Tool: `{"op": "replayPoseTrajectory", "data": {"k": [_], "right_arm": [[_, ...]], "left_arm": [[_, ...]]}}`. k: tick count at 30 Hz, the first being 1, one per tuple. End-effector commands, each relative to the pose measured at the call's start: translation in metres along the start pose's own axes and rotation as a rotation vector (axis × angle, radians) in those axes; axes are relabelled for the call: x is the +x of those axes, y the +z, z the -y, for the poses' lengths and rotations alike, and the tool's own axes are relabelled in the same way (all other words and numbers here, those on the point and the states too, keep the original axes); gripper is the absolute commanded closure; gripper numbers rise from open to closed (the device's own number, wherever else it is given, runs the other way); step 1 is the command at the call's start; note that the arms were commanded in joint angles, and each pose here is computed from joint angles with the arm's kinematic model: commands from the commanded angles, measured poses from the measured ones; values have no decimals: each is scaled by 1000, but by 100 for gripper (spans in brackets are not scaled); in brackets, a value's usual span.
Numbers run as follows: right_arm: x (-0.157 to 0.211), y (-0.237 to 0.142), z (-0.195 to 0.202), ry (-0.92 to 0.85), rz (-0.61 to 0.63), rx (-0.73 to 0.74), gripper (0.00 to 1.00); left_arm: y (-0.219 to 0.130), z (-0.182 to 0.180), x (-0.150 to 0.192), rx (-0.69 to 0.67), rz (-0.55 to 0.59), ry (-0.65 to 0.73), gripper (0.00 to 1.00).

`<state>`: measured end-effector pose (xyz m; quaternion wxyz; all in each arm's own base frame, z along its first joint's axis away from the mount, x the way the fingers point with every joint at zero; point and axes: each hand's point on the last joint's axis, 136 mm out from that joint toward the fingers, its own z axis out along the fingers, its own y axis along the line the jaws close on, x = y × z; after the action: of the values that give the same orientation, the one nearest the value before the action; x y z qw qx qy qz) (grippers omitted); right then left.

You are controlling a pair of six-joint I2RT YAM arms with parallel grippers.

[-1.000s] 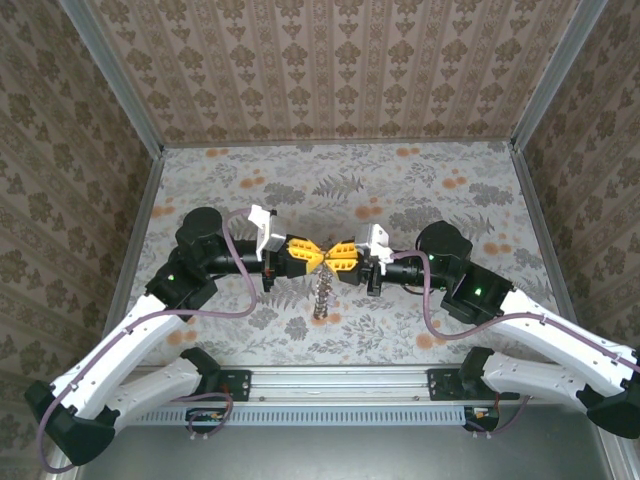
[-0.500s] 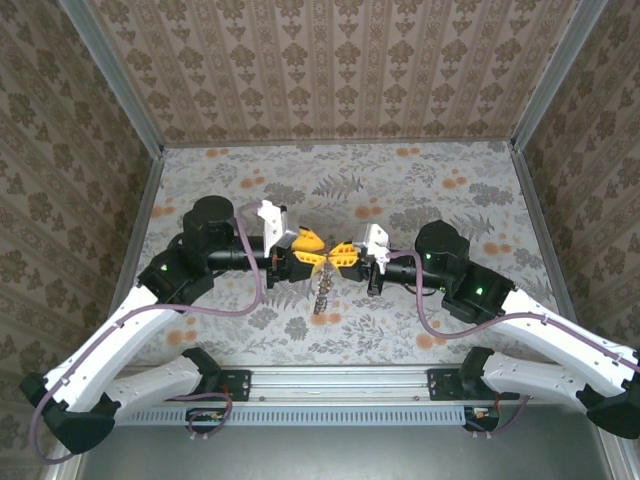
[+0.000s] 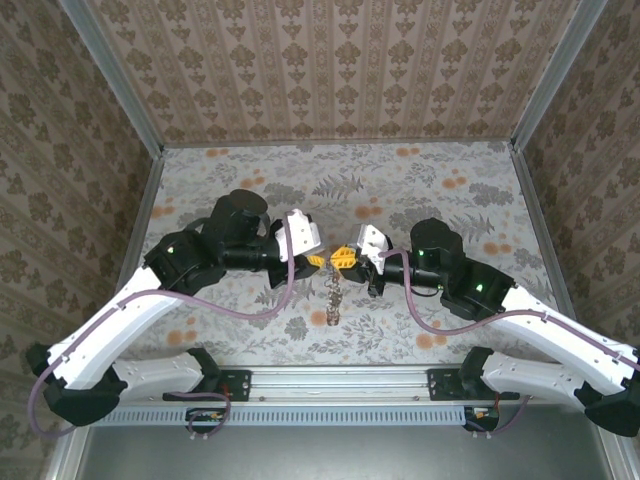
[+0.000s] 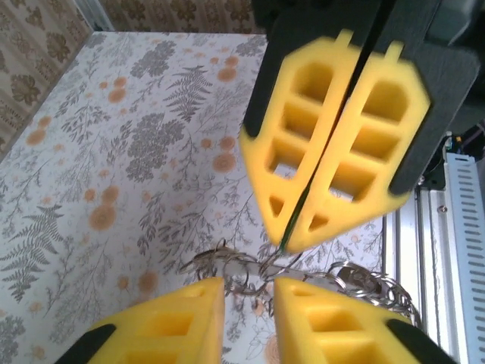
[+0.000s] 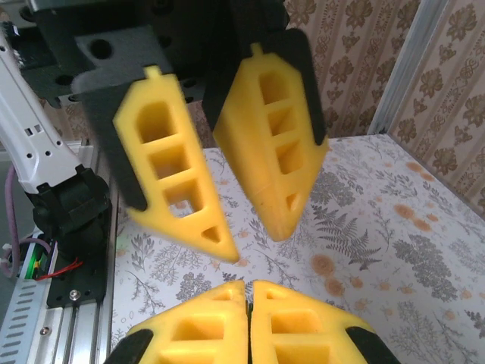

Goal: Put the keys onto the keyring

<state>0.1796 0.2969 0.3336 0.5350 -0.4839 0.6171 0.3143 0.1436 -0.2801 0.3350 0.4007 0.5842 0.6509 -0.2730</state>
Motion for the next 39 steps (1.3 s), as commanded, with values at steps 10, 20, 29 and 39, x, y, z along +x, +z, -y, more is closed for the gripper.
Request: {"op": "replayPoseTrajectory", "data": {"k": [10, 20, 29, 39], "right_arm": [[-24, -6, 4, -16, 75, 6, 100], [-34, -15, -9, -26, 121, -60, 100], [-37, -16, -18, -33, 137, -108, 100], [-40, -17, -19, -38, 149, -116, 100]], "left_arm": [[-17, 11, -4, 39, 182, -80, 69], [-2, 2, -2, 84, 162, -65, 55], [2, 9, -8, 183, 170, -72, 52], [2, 27, -6, 268, 169, -88, 53]]}}
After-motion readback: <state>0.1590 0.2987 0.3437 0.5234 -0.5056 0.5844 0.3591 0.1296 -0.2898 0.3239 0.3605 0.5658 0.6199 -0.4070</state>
